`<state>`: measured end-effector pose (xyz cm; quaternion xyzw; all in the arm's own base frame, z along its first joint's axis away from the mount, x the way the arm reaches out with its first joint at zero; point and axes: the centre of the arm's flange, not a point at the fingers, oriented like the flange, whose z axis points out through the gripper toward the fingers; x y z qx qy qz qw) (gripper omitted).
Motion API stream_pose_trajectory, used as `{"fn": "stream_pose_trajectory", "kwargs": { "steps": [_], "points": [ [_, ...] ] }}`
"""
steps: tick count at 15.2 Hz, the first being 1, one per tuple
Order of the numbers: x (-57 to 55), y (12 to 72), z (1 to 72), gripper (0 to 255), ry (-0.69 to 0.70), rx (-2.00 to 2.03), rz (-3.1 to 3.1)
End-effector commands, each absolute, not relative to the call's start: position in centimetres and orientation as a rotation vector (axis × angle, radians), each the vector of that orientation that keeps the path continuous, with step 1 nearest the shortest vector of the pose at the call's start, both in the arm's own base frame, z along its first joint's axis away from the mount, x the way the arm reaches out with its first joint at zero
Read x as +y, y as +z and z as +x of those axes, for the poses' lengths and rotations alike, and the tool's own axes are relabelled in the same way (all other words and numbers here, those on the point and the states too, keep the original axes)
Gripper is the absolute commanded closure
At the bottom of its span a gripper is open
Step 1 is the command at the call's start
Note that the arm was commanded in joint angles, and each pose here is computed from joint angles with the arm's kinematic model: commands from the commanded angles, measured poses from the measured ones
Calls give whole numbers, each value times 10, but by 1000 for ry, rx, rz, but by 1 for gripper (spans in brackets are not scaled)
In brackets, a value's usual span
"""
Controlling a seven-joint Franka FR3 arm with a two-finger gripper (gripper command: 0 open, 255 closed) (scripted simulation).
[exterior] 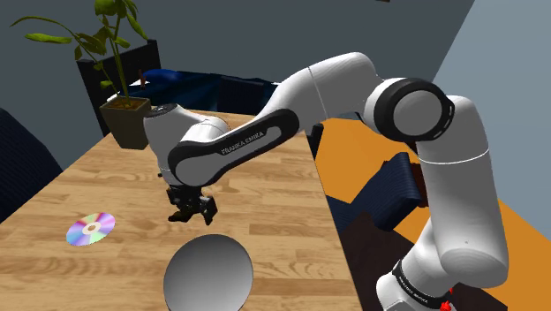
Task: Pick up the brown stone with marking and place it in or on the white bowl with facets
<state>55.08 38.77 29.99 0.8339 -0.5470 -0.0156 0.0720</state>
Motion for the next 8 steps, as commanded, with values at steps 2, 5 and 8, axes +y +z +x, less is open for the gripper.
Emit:
{"fn": "stream_pose_trajectory", "kwargs": {
  "steps": [2, 5, 8],
  "points": [
    [382, 320, 554, 0, 149, -1873, 2421],
    [380, 304, 555, 0, 149, -1873, 2421],
    [379, 289, 555, 0, 149, -1873, 2421]
  ]
}}
